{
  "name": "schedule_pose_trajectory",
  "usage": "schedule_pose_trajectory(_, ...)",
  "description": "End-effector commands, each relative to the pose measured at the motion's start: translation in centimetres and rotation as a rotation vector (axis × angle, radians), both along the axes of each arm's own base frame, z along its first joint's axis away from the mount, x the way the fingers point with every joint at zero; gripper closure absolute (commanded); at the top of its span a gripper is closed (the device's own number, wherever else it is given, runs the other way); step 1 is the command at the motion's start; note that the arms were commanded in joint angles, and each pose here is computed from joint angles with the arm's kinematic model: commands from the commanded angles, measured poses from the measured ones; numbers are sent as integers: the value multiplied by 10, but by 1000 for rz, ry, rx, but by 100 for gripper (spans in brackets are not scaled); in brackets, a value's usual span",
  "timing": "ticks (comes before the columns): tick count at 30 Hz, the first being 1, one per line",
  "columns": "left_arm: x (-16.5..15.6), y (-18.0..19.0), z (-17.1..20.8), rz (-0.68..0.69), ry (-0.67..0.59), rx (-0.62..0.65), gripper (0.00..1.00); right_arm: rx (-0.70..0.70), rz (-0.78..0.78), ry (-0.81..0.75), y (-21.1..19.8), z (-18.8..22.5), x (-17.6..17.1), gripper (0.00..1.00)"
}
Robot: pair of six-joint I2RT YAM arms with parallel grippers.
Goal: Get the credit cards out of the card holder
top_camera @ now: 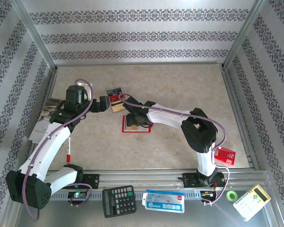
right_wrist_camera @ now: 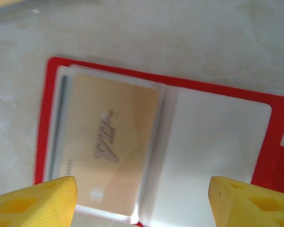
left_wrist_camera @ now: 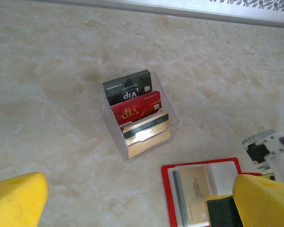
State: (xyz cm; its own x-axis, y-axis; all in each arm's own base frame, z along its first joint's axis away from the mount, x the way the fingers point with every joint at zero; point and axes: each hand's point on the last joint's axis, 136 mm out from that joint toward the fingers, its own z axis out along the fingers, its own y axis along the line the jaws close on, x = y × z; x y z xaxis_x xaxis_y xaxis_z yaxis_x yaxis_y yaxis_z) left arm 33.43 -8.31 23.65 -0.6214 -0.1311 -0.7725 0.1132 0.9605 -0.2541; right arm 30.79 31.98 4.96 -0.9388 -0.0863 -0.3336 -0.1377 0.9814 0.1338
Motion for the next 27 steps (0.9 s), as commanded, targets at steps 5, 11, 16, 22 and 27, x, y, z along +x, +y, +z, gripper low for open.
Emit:
schedule_pose_trajectory(5, 8, 1, 6, 16, -18, -29, 0, -32, -31, 71, -11, -19, 1, 26)
schedule_pose_trajectory(11, 11, 2, 3, 19, -12, -24, 0, -121, -71, 74, -34, -34, -2, 30)
schedule_pose_trajectory(16, 19, 1, 6, 27, -21, -53, 0, -126, -90, 104, -40, -48, -10, 34)
schedule_pose_trajectory(22, 20, -8, -18, 21, 55, -127, 0, -100, -111, 131, -46, -60, -18, 43)
schedule_pose_trajectory(27, 23, -15, -41, 30, 140, -173, 2, -53, -136, 128, -54, -62, -19, 48)
